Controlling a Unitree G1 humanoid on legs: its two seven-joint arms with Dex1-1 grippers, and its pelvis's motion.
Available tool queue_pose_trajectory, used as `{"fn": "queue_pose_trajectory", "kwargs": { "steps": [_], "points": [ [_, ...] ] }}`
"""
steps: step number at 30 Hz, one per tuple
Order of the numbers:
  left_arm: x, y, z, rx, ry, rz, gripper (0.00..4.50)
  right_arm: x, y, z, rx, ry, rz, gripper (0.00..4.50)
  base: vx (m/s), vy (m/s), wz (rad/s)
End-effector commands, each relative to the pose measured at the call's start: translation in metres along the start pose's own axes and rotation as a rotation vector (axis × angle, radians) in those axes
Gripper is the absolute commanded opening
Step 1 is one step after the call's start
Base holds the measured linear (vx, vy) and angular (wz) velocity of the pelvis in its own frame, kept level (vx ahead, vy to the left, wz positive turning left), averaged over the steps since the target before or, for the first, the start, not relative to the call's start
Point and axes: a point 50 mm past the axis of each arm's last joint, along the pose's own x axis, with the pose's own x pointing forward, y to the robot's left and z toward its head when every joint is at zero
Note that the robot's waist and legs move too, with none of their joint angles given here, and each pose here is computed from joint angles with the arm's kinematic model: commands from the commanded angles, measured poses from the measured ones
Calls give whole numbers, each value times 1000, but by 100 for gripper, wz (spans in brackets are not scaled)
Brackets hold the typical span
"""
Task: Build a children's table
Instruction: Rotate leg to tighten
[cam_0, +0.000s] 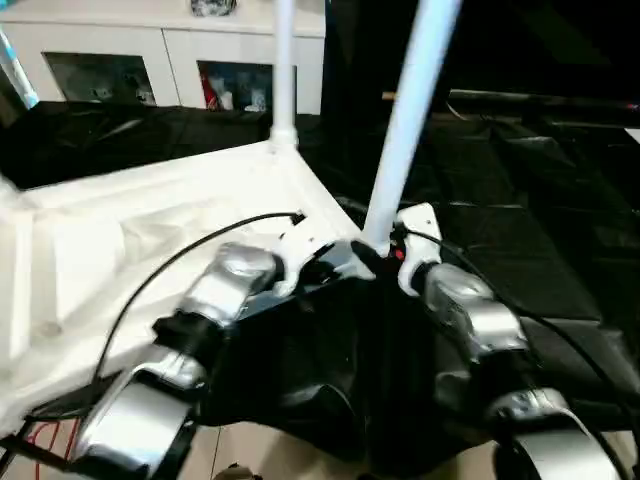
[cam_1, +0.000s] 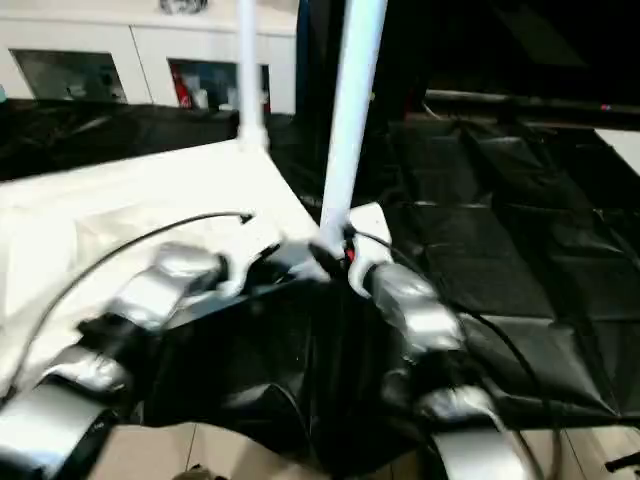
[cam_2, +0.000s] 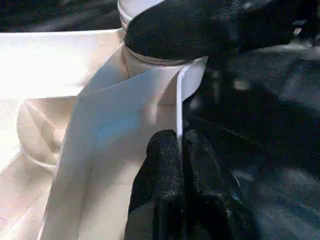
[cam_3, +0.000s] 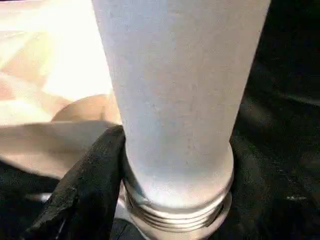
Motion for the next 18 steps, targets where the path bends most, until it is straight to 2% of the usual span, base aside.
{"fn": "queue_pose_trajectory", "kwargs": {
  "steps": [1, 2, 3, 5, 9, 12, 14, 18],
  "points": [
    [4, -2, 30, 30, -119, 15, 0, 6, 14, -16, -21, 72, 4, 272, 0, 0, 0],
    [5, -2, 31, 37, -122, 9, 0, 8, 16, -13, -31, 59, 9, 272, 0, 0, 0],
    [4, -3, 31, 44, -125, 2, 0, 8, 18, -11, -31, 48, 29, 307, 0, 0, 0],
    [3, -3, 30, 51, -128, -8, 0, 8, 18, -8, -27, 30, 39, 342, 0, 0, 0],
    [0, -5, 26, 70, -144, -57, 0, 6, 12, -2, -61, 5, 82, 370, 0, 0, 0],
    [-4, -7, 23, 87, -154, -105, 0, 1, 8, -1, -112, 9, 157, 377, 0, 0, 0],
    [-9, -11, 20, 109, -173, -172, 0, -8, 4, -1, -201, 16, 281, 377, 0, 0, 0],
    [-15, -13, 14, 144, -162, -242, 0, -21, 0, -1, -267, 35, 408, 377, 0, 0, 0]
  ]
}}
